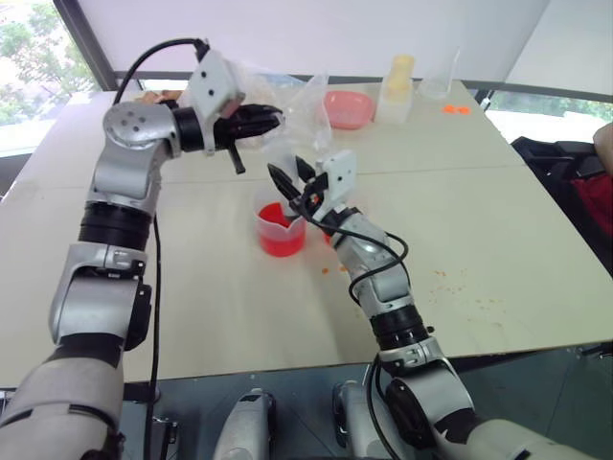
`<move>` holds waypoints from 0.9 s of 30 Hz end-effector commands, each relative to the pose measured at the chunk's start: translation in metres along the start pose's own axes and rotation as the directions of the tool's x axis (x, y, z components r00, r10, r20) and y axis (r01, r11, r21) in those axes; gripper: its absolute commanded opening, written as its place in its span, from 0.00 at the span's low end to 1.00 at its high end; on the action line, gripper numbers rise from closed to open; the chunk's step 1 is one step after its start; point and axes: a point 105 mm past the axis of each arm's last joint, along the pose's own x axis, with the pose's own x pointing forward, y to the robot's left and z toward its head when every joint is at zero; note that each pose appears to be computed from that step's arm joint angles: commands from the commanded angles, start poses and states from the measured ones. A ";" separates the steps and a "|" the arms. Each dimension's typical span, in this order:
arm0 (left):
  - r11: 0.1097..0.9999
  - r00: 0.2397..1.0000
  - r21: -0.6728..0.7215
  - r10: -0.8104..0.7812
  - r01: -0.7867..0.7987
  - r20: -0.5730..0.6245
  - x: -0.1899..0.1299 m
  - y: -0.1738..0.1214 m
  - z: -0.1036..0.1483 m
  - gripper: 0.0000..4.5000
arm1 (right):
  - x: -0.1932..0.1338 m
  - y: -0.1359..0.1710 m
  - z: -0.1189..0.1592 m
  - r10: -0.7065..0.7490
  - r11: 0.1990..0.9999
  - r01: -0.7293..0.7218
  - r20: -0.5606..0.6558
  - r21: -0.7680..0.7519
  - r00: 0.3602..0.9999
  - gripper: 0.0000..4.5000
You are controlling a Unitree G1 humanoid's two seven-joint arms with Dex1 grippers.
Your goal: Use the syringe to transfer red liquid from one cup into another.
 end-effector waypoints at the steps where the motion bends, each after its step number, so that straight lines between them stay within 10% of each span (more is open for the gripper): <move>1: 0.975 0.976 0.064 0.206 -0.211 0.076 -0.024 0.048 0.038 0.01 | 0.010 0.056 0.005 0.209 0.978 -0.209 0.041 -0.010 0.977 0.31; 15: 0.980 0.983 0.076 0.179 -0.182 0.046 -0.032 0.049 0.033 0.01 | 0.014 0.071 0.005 0.252 0.968 -0.252 0.051 -0.002 0.966 0.31; 24: 0.985 0.995 -0.140 0.097 -0.096 0.002 -0.056 0.024 0.009 0.85 | 0.016 0.051 0.074 0.172 0.985 -0.166 0.220 -0.044 0.960 0.31; 27: 0.948 0.997 -0.319 0.043 -0.019 0.069 -0.075 0.007 0.014 0.85 | 0.014 0.046 0.086 0.143 0.990 -0.137 0.244 -0.042 0.959 0.31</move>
